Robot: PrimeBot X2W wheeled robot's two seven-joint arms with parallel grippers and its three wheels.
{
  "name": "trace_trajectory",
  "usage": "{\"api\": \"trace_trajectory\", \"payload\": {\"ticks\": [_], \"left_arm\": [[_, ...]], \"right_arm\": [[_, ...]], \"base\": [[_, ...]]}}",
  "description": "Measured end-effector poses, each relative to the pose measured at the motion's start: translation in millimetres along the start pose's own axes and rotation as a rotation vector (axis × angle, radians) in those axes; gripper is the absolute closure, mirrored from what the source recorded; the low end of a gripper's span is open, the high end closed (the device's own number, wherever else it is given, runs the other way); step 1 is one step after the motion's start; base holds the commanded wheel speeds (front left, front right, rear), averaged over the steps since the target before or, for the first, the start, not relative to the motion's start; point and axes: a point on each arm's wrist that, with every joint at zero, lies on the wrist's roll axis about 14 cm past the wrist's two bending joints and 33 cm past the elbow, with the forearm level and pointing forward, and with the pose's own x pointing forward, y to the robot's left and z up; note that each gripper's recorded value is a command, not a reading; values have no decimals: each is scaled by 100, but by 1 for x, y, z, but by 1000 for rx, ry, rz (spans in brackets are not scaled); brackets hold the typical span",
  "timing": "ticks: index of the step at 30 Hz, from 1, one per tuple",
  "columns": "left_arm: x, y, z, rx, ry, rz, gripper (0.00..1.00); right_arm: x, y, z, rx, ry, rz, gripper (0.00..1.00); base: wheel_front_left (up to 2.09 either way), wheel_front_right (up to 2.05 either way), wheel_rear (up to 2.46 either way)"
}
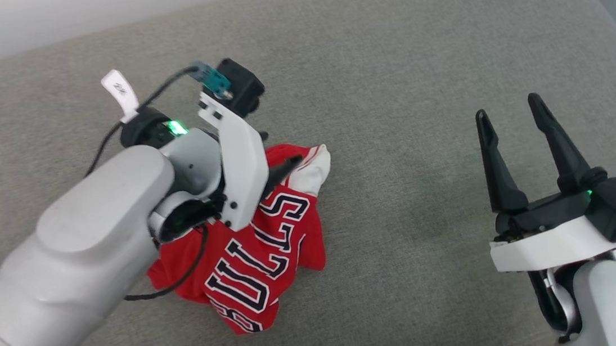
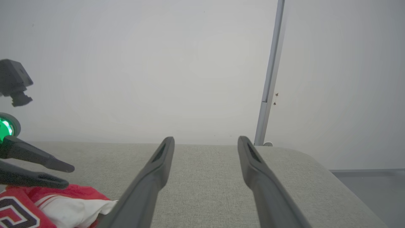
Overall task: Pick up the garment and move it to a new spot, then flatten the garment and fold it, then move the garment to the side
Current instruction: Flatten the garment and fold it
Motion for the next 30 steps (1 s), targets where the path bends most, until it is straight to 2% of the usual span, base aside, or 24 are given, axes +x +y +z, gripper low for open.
{"api": "trace_trajectory", "payload": {"ticks": [12, 20, 30], "left_arm": [[-84, 44, 29, -28, -299, 218, 0], [-146, 70, 7, -69, -470, 443, 0], [-208, 80, -37, -136, -636, 668, 0]], "right_arm": [[-6, 45, -17, 37, 55, 143, 0], [-4, 74, -35, 59, 112, 259, 0], [3, 111, -69, 47, 262, 415, 0]], "base": [[0, 0, 0], [0, 0, 0], [0, 0, 0]]}}
